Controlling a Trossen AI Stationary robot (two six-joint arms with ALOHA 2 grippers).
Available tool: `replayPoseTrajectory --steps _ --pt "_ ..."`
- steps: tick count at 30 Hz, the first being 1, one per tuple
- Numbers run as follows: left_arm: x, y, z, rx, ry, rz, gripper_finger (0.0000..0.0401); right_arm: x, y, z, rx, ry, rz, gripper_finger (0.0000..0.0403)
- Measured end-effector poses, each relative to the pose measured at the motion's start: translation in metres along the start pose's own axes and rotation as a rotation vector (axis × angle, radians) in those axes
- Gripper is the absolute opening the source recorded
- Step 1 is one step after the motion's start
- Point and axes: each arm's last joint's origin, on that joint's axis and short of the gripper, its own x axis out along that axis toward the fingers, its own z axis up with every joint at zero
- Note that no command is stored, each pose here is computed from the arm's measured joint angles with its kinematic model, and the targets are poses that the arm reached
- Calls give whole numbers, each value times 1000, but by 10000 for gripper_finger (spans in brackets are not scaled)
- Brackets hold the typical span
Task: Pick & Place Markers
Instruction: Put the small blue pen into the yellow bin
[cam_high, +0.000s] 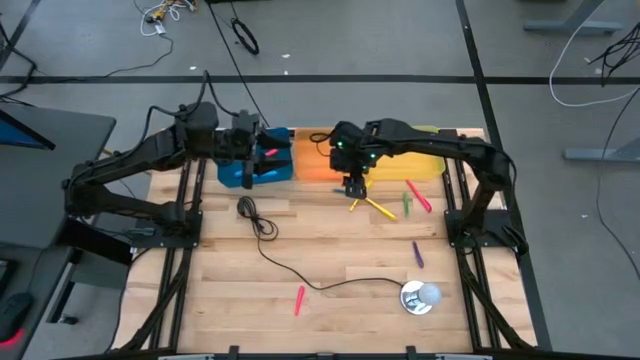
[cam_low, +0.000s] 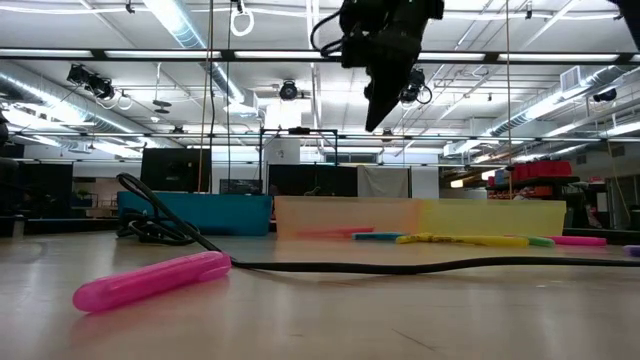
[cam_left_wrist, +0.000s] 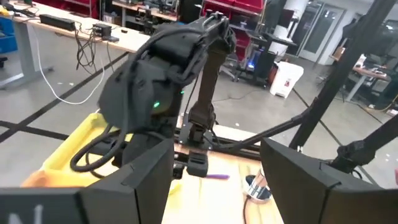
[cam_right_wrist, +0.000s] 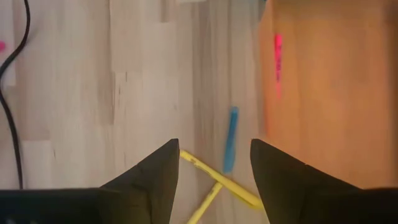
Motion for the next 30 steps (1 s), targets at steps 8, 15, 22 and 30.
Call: replayPoseTrajectory --steps 8,15,22,30 --pt "-12 -2 -5 -13 69 21 243 35 -7 4 18 62 62 201" --pt "-15 -3 -12 -31 142 30 243 59 -12 6 49 99 67 201" --pt "-23 -6 -9 -16 124 24 243 78 -23 -4 90 110 59 201" --pt "-26 -7 -8 -11 112 23 243 107 -30 -27 117 142 20 201"
